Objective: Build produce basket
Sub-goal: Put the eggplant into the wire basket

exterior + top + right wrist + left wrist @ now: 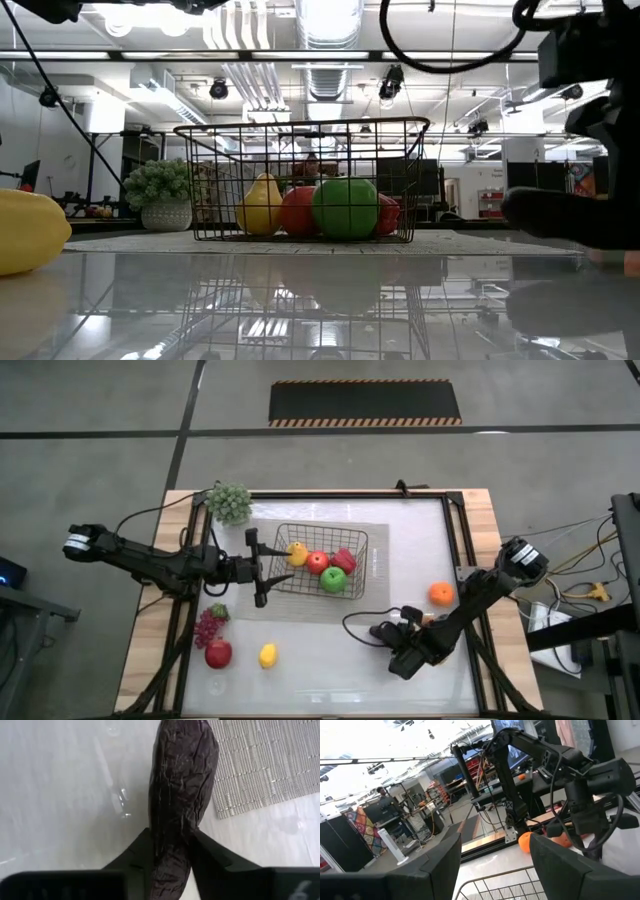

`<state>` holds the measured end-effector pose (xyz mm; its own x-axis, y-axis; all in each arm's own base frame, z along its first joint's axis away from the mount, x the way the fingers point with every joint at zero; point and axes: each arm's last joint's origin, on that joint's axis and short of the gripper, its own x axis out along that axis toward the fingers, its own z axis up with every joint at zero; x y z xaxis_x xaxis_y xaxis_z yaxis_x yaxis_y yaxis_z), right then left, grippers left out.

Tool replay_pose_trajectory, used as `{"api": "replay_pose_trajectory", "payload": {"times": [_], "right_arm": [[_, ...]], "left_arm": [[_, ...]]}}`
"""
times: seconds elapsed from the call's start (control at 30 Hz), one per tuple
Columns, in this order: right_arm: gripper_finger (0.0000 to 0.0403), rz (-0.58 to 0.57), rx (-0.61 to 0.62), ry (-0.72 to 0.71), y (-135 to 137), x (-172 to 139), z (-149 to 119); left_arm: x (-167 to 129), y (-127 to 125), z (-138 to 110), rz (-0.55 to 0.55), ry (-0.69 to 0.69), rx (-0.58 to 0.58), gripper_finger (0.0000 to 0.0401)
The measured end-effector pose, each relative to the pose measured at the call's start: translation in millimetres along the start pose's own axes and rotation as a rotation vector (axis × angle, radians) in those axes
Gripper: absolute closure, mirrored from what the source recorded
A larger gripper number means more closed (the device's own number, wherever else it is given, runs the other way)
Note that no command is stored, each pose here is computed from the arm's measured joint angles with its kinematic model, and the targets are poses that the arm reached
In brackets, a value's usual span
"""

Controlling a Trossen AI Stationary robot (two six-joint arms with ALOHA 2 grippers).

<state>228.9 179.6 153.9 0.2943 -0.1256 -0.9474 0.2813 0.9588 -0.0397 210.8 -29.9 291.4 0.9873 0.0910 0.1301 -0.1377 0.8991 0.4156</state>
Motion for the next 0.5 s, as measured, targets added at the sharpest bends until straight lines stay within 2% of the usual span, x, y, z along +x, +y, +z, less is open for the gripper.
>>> {"api": "replay_pose_trajectory", "payload": {"times": [0.17,0.27,0.37,0.5], "right_arm": [[0.033,0.008,-0.029,-0.018,-1.5,-5.4,1.2],[0.033,0.008,-0.05,-0.099,-3.6,-15.0,5.5],[0.0321,0.041,-0.086,-0.243,-3.5,-30.5,14.4],[0.0322,0.055,-0.139,-0.505,-2.5,-53.8,31.2]], "left_arm": [[-0.1,-0.4,0.3,-0.002,-0.002,-0.021,0.0184],[-0.2,-0.7,0.5,-0.005,-0.004,-0.068,0.0184],[0.4,-1.9,0.5,-0.022,-0.011,-0.123,0.0184],[7.7,-9.4,-1.3,-0.078,-0.051,-0.163,0.0184]]}}
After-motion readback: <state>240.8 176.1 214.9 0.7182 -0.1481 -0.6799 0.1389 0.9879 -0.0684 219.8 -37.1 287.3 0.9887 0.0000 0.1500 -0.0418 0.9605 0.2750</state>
